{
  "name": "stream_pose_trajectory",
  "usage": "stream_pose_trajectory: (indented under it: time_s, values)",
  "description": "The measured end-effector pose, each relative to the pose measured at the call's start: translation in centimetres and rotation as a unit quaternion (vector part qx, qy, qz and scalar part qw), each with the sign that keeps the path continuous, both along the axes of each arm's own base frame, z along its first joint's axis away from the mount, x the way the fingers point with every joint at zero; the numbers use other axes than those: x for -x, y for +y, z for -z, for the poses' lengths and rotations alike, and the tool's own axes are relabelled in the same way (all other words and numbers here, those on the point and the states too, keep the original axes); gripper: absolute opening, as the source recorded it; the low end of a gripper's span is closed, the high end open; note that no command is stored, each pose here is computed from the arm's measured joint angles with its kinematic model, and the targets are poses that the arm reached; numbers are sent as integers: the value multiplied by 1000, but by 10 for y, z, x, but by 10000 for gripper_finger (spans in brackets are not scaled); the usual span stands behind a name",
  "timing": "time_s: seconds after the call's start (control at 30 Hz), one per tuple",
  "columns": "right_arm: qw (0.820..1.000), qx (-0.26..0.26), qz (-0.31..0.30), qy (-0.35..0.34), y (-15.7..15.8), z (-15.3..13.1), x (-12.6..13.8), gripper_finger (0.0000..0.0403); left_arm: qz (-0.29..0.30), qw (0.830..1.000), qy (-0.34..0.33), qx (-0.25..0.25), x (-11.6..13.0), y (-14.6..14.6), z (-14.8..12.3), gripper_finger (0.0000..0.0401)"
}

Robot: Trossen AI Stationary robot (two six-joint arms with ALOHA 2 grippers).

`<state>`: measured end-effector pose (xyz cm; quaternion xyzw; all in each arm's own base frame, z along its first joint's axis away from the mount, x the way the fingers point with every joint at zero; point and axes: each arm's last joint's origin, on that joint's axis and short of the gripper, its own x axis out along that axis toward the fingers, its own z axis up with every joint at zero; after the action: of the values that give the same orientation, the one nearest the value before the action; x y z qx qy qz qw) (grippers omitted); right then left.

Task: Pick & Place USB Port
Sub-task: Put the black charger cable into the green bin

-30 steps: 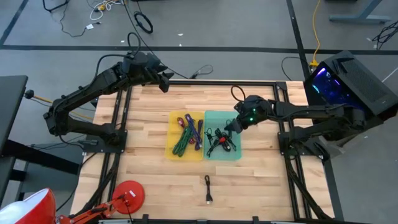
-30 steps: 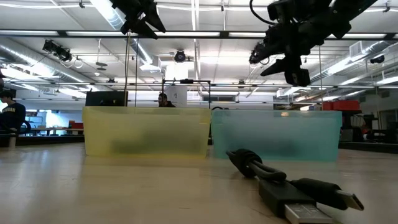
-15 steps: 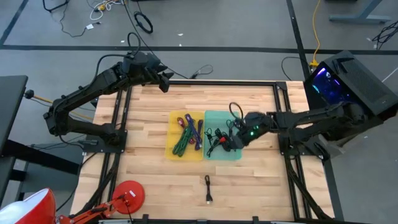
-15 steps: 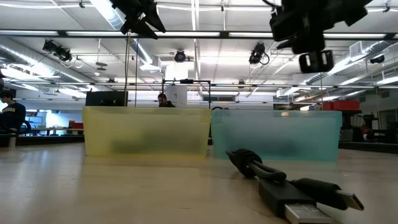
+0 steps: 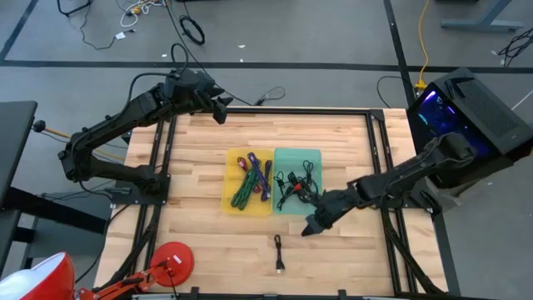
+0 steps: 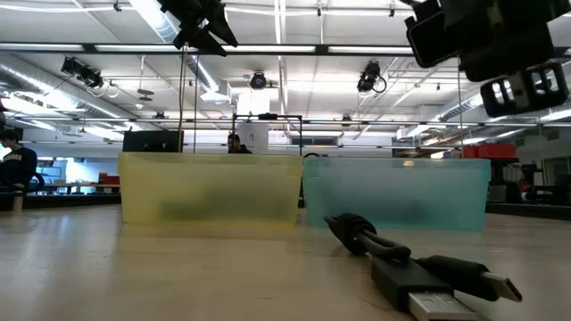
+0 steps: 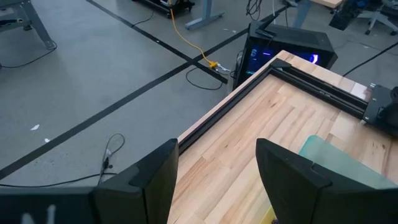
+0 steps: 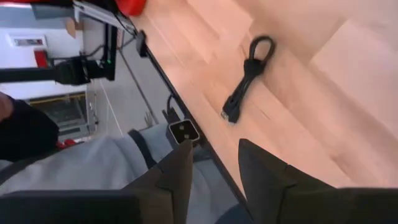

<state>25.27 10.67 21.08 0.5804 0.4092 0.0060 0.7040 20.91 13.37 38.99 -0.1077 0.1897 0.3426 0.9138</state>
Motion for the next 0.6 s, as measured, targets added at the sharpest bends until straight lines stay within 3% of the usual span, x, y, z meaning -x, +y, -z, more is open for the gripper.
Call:
stream_pose_trajectory:
  time_s: [0.3, 0.6]
  values:
    - [999, 22, -29, 0, 12, 32, -19, 129, 4, 1000, 0, 0, 0, 0, 0, 220]
    - [998, 32, -46, -12, 9, 43, -28, 115, 4, 1000, 2, 2, 0, 0, 1, 220]
